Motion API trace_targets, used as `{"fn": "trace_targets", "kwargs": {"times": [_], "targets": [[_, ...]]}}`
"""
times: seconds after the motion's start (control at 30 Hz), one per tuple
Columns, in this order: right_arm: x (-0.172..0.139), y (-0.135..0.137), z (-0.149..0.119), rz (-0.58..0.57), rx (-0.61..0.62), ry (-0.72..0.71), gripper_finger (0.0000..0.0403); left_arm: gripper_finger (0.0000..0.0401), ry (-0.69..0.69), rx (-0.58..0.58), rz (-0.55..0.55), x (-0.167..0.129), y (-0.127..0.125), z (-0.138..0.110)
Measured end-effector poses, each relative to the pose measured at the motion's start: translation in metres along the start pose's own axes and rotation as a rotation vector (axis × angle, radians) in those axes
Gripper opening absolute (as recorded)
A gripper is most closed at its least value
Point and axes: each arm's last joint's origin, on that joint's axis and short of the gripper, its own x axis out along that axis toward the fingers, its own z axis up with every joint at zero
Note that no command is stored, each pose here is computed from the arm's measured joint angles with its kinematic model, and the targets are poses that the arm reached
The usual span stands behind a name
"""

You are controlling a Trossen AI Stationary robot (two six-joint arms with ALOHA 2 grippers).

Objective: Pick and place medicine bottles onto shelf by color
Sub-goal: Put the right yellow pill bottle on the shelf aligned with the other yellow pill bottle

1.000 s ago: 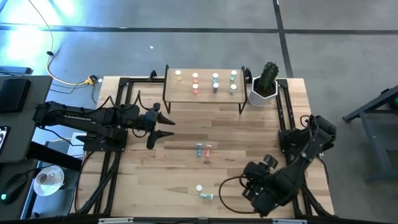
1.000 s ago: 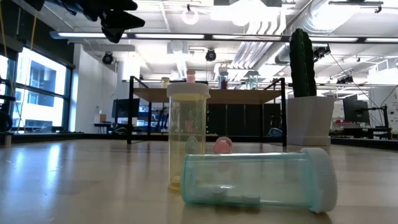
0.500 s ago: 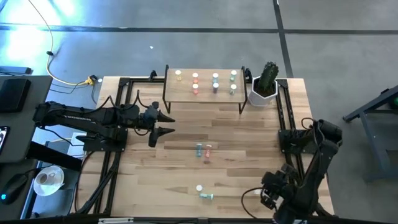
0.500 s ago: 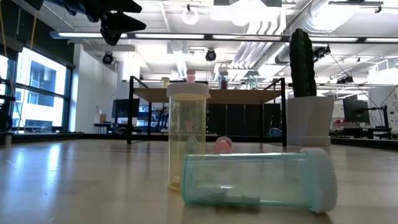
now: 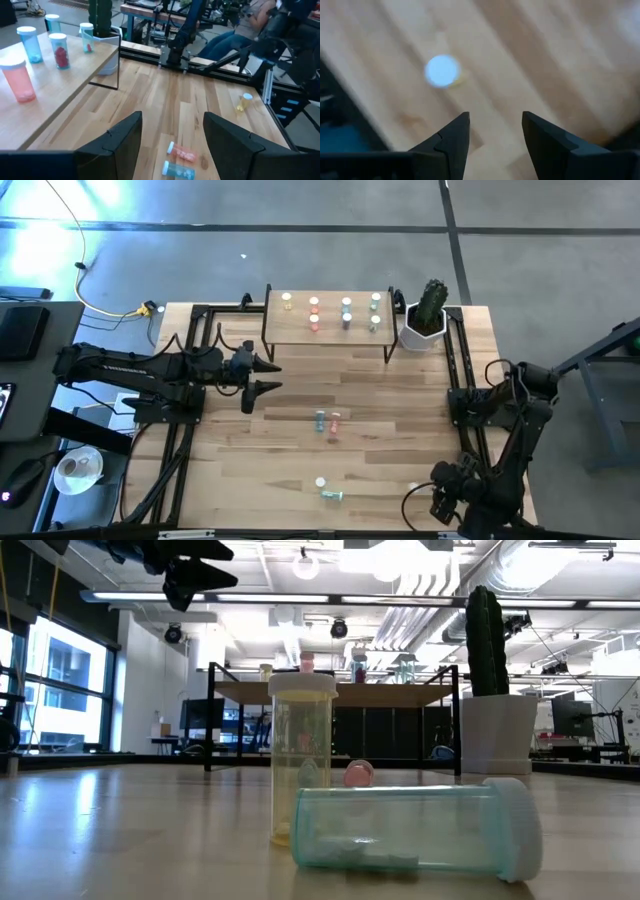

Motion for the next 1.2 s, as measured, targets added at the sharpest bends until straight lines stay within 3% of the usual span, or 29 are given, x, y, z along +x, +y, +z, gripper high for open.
{"fn": "trace_targets", "kwargs": {"times": [0.17, 0.4, 1.2], "targets": [[0.014, 0.001, -0.007, 0.116, -0.043, 0.021, 0.0172, 0.02, -0.021, -0.003, -0.005, 0.0, 0.0, 0.002], [0.027, 0.002, -0.01, 0.186, -0.123, -0.042, 0.0172, 0.02, -0.022, -0.006, -0.005, 0.0, -0.001, 0.002], [0.069, -0.006, -0.018, 0.249, -0.138, -0.194, 0.0172, 0.02, -0.02, -0.029, -0.006, 0.0, 0.0, 0.002]]}}
